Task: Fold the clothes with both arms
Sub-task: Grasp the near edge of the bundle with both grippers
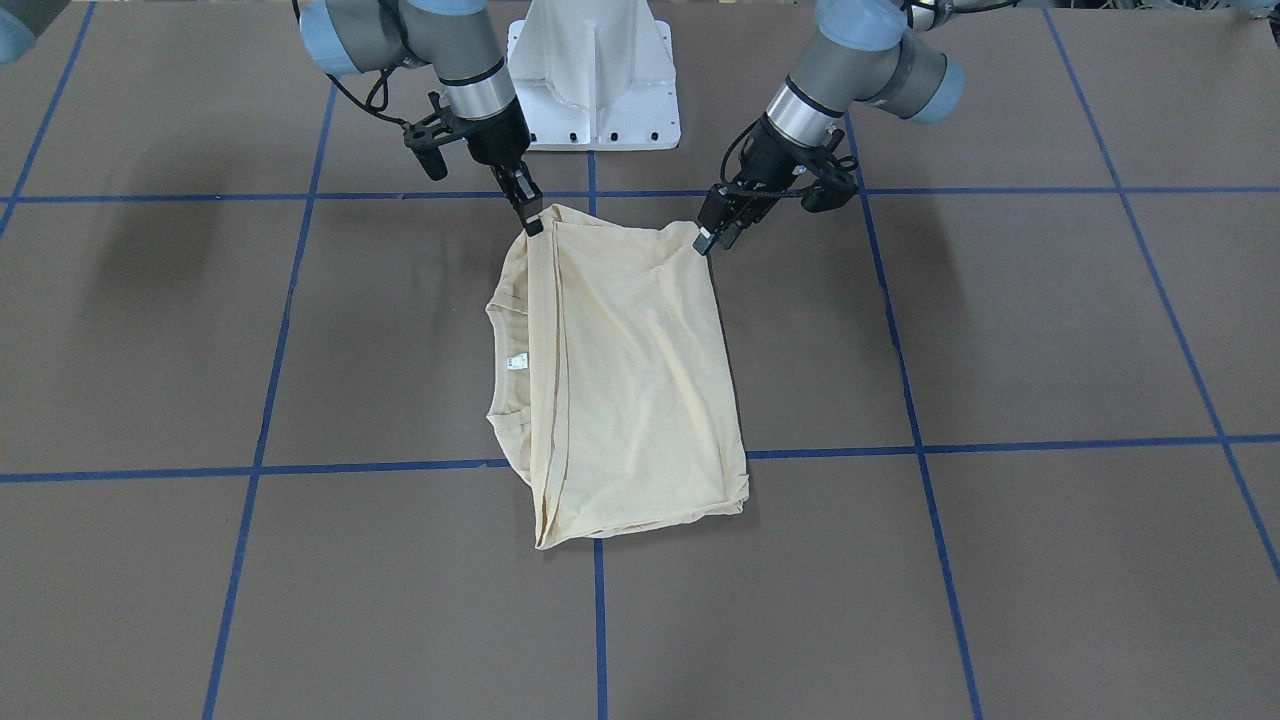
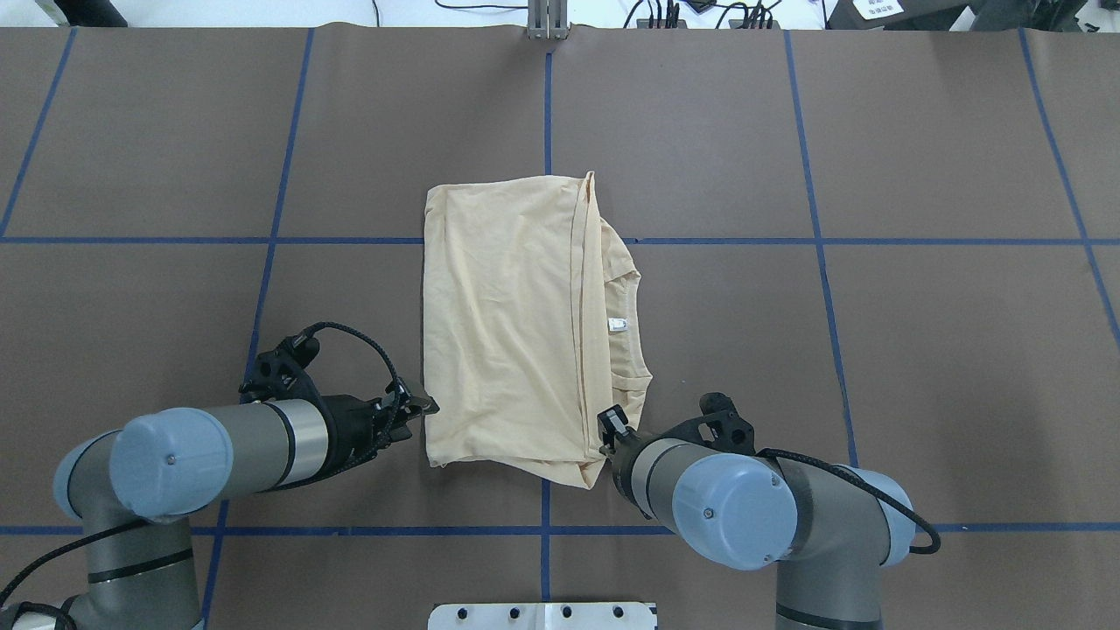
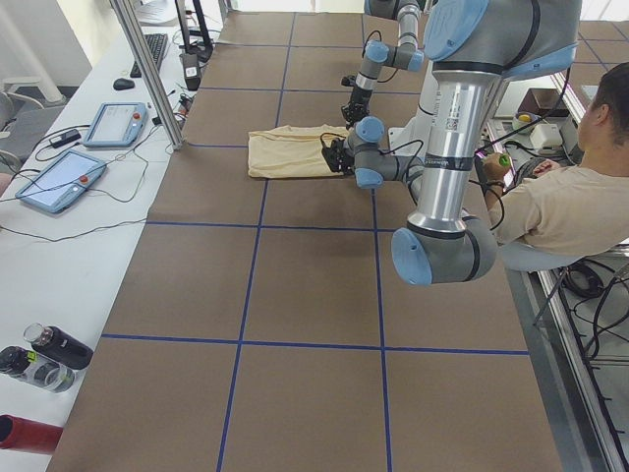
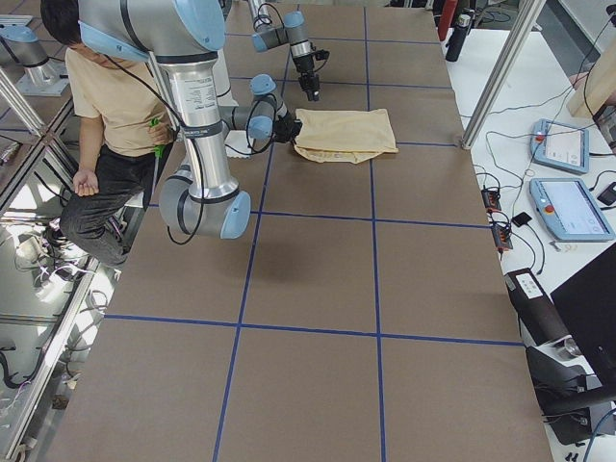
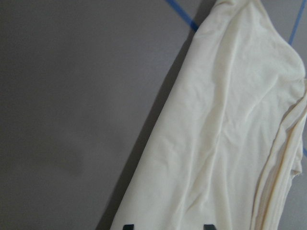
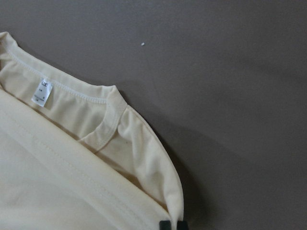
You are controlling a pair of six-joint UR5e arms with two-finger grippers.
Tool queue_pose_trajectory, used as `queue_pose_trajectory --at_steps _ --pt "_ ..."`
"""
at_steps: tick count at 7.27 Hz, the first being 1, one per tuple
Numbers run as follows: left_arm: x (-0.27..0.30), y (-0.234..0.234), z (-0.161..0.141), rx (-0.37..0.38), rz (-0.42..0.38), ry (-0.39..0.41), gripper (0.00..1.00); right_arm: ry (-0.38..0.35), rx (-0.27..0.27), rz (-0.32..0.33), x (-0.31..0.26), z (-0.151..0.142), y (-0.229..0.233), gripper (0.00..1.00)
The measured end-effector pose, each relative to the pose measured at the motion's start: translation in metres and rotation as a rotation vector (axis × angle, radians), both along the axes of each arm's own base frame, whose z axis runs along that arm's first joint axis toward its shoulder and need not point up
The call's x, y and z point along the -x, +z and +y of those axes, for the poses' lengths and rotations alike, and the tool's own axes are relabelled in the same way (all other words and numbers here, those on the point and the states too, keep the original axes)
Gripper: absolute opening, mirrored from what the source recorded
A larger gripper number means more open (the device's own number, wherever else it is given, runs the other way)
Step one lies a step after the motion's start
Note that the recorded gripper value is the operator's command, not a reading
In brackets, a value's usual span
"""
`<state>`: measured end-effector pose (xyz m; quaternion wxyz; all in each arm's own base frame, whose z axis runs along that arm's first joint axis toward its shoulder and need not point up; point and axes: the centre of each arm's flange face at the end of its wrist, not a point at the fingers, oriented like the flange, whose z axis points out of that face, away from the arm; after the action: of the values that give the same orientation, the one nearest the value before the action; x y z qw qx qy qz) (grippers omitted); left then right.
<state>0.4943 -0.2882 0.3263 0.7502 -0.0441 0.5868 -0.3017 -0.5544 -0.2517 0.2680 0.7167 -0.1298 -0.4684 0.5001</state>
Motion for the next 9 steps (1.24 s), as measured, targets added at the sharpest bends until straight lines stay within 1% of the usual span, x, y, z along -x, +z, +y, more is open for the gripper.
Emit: queue_pose_trajectory --at_steps 1,2,3,4,5,6,9 --pt "-0.007 0.000 0.009 0.005 -0.005 0.012 0.55 -0.001 0.000 -0.001 0.000 0.000 0.000 0.00" --pt "-0.013 -0.003 0.016 0.005 -0.003 0.023 0.52 -0.001 -0.001 -0.002 0.000 0.000 -0.001 0.00" --pt "-0.017 -0.005 0.022 0.005 -0.002 0.034 0.48 -0.001 -0.001 -0.005 -0.001 0.001 -0.002 0.00" --pt "-0.021 -0.004 0.026 0.006 -0.004 0.042 0.40 -0.001 -0.002 -0.011 -0.003 0.001 -0.005 0.00" --pt "-0.023 -0.003 0.030 0.006 -0.006 0.049 0.17 -0.001 -0.003 -0.015 -0.004 0.001 -0.007 0.00" --pt "-0.025 -0.002 0.032 0.007 -0.007 0.055 0.00 -0.002 -0.003 -0.016 -0.005 0.001 -0.007 0.00" --pt "-0.029 0.005 0.035 0.011 -0.023 0.068 0.00 -0.001 -0.002 -0.014 -0.005 0.001 -0.006 0.00"
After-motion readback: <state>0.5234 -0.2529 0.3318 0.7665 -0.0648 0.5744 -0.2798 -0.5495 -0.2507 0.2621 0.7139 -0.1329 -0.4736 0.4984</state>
